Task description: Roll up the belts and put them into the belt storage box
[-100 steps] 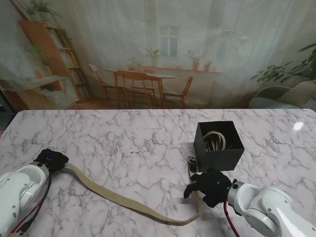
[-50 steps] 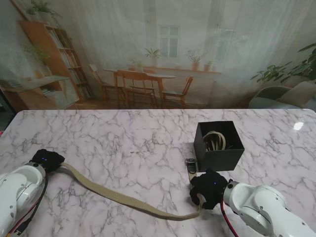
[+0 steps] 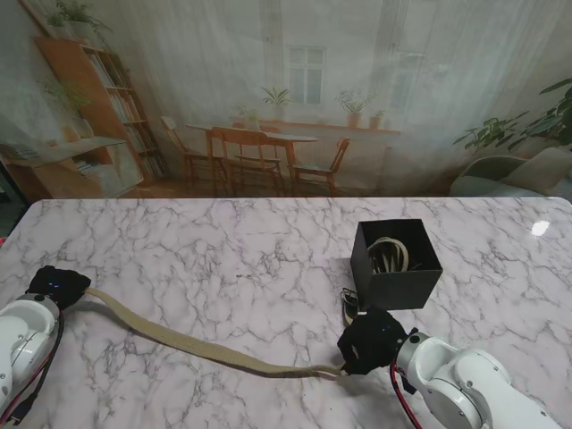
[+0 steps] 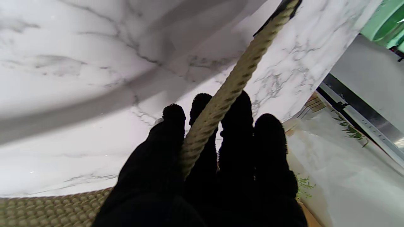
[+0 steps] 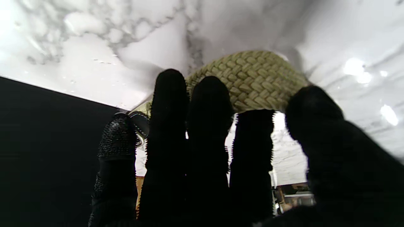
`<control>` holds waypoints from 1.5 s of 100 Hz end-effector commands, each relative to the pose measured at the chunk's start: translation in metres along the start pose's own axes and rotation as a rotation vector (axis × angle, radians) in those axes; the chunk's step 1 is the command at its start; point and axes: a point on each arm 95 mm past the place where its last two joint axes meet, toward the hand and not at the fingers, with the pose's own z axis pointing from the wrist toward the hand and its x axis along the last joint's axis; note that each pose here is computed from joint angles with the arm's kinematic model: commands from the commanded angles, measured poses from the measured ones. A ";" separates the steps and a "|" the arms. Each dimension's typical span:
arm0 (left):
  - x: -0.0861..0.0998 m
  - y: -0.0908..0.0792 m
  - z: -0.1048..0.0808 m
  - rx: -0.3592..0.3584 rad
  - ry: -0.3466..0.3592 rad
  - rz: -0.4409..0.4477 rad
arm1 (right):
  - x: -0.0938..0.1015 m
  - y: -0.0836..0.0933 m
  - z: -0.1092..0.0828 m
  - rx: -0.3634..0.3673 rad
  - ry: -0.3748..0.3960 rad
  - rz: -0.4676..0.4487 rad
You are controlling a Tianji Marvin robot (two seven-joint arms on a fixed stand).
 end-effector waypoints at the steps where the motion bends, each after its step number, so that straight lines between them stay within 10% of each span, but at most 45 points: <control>1: -0.005 0.007 0.000 -0.024 -0.022 0.004 | 0.011 0.001 0.003 -0.005 0.006 0.007; 30: 0.008 0.020 0.013 -0.075 -0.032 0.001 | 0.023 0.000 0.016 0.056 0.040 0.092; 49: 0.010 0.015 0.019 -0.055 -0.036 -0.008 | 0.016 0.008 0.006 -0.083 0.029 0.093; 67: 0.003 -0.003 0.012 0.007 -0.028 0.005 | 0.007 0.016 -0.011 -0.145 -0.003 -0.001; 92: 0.010 -0.037 -0.011 0.128 0.050 0.046 | -0.006 0.013 -0.019 -0.035 -0.026 -0.222; 150: 0.055 -0.108 -0.062 0.389 0.293 0.112 | -0.009 -0.005 0.005 0.029 0.004 -0.300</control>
